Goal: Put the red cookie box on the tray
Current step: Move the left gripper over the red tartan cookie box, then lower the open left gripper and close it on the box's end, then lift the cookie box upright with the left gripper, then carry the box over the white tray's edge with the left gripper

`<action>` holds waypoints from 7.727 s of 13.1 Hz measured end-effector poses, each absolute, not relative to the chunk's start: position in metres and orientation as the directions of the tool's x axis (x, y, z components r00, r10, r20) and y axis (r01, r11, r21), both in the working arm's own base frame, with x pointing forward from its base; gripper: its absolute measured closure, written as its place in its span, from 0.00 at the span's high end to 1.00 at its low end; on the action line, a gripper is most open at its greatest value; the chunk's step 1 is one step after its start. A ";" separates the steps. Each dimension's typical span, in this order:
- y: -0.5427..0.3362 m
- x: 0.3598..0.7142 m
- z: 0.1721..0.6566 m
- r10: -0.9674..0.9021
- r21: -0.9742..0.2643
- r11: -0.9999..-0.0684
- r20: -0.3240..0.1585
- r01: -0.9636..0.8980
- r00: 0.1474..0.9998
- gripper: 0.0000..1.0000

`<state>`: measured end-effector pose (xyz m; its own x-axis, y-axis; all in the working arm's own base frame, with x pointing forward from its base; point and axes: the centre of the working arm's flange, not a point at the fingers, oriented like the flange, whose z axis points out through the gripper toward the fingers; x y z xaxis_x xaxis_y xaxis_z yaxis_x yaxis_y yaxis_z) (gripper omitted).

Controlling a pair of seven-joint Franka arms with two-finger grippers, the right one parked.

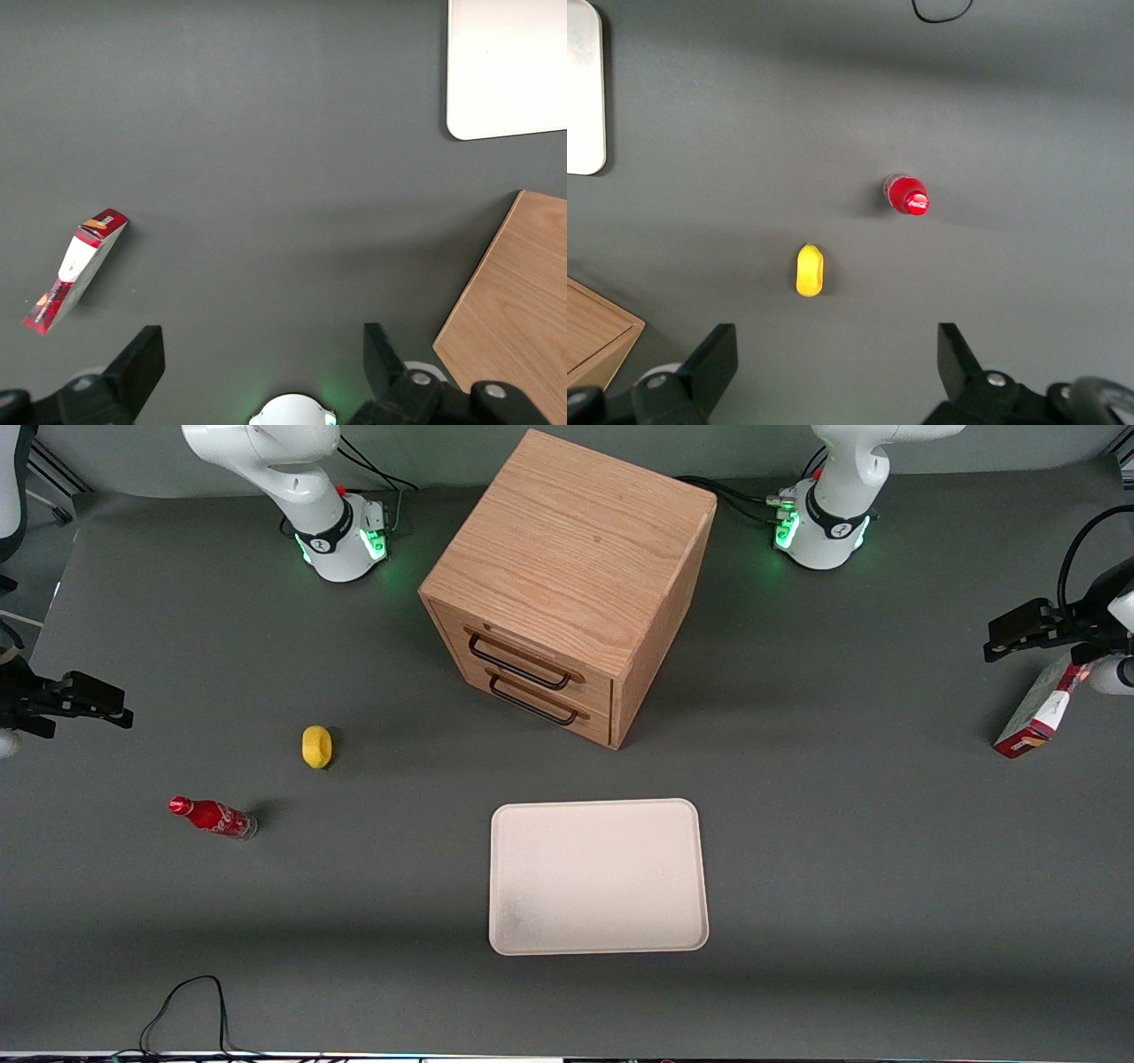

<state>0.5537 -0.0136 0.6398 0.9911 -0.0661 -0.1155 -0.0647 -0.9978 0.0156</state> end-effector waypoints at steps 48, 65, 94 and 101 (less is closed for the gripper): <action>0.329 0.402 0.249 -0.652 0.027 -0.758 -0.044 -0.652 0.757 1.00; 0.342 0.404 0.251 -0.652 0.010 -0.758 -0.042 -0.652 0.757 0.04; 0.030 0.610 0.534 -0.153 0.038 -0.988 -0.109 -0.150 0.982 0.04; -0.208 0.655 0.493 0.009 0.032 -0.999 -0.107 0.013 0.994 0.04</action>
